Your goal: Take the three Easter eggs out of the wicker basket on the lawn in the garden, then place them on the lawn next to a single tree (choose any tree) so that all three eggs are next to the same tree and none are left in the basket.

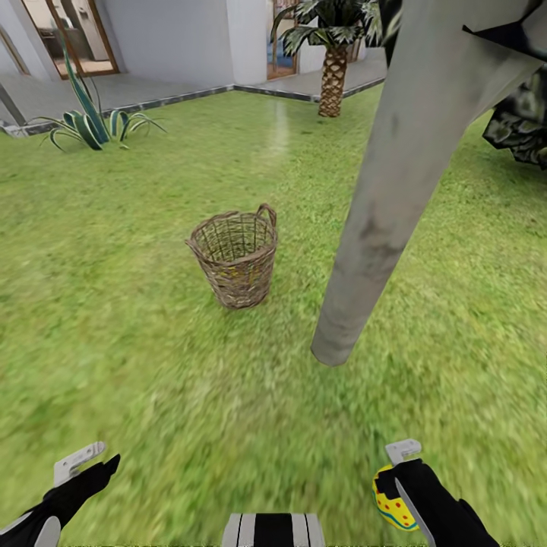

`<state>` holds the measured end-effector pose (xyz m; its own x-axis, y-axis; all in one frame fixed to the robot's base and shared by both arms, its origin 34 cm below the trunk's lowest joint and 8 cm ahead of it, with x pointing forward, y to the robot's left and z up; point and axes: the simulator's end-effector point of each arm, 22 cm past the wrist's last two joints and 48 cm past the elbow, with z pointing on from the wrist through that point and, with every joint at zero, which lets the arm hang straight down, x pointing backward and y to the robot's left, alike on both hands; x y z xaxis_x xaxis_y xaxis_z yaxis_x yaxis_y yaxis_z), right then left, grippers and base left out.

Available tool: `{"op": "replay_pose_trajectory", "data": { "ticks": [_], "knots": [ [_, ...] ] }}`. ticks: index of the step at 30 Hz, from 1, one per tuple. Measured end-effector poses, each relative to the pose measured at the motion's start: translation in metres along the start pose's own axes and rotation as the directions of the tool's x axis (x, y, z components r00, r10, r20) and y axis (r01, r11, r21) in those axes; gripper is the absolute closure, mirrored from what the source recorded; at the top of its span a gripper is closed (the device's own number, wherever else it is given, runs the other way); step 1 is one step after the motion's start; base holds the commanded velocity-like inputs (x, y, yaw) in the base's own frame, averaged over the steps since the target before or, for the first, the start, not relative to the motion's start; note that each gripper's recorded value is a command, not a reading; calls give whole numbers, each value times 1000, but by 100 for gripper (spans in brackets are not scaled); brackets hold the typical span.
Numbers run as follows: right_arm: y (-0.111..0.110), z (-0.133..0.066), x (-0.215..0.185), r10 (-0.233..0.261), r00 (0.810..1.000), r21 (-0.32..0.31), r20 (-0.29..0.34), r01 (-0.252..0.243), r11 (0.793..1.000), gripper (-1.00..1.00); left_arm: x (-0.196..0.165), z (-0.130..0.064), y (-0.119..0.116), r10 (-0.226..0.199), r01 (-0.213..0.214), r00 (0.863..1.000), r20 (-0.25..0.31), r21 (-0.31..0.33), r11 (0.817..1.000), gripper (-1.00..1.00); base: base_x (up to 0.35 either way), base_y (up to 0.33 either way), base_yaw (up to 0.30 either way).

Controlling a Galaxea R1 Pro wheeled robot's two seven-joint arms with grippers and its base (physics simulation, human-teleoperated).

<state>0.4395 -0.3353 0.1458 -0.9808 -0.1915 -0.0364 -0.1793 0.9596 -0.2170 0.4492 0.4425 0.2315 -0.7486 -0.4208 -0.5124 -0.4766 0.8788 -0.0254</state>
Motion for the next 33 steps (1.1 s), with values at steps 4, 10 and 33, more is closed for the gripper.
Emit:
{"op": "replay_pose_trajectory", "data": {
  "ticks": [4,10,33],
  "knots": [
    [4,5,6,-3,1000,-5,-15,3,1000,100,6,3,2,4,-4,1000,-14,-7,1000,-100,0,0,0],
    [8,14,15,-9,999,-10,-39,8,1000,100,16,8,6,9,-10,999,-36,-17,1000,-100,0,0,0],
    [7,7,5,2,1000,-2,16,-2,1000,100,9,3,4,-4,3,1000,13,7,1000,-100,186,0,0]
  ]
}}
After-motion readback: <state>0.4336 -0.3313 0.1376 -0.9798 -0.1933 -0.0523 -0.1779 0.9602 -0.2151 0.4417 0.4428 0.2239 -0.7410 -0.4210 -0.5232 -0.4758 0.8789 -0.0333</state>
